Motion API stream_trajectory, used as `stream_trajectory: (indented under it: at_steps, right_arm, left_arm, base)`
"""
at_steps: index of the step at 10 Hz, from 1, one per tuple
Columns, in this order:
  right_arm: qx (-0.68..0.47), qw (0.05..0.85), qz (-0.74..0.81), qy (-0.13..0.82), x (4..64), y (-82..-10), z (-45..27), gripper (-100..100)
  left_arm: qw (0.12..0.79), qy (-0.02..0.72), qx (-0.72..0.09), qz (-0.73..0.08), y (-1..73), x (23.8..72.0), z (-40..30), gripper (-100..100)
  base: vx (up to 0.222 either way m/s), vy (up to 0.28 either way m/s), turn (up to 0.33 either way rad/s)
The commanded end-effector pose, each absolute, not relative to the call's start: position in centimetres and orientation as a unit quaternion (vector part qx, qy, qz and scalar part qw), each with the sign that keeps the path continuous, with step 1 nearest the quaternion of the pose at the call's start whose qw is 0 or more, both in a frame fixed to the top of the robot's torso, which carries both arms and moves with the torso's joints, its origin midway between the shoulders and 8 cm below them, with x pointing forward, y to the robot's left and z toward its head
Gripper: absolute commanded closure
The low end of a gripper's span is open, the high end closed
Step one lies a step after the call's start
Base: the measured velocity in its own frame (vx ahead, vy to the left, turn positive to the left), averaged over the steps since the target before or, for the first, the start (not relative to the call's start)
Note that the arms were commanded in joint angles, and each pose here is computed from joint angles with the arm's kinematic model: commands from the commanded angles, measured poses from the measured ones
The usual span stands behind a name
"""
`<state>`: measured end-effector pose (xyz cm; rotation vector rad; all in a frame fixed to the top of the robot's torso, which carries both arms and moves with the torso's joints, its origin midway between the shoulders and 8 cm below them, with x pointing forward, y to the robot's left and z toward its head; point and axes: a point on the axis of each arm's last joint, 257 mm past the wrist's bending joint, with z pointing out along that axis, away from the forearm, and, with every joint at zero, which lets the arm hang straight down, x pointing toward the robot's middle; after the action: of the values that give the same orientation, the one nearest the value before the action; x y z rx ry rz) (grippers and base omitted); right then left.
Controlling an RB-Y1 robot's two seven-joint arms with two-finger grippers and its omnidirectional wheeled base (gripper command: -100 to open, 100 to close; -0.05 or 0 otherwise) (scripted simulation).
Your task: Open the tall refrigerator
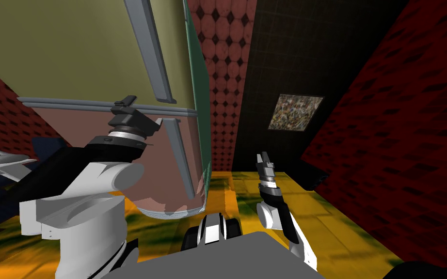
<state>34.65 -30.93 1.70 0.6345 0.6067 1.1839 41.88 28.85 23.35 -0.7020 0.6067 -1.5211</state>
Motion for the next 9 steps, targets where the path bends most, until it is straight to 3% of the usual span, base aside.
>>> stream_trajectory:
  at_steps: [1,9]
  right_arm:
    - [0.289,0.741,0.540,0.277,34.7,-30.9,1.7,0]
    - [0.289,0.741,0.540,0.277,34.7,-30.9,1.7,0]
  left_arm:
    - [0.617,0.262,-0.319,-0.671,28.9,42.2,23.9,-100]
    - [0.539,0.218,-0.366,-0.726,28.2,41.9,25.1,-100]
  base:
    - [0.003,-0.071,0.026]
    - [0.001,-0.052,0.051]
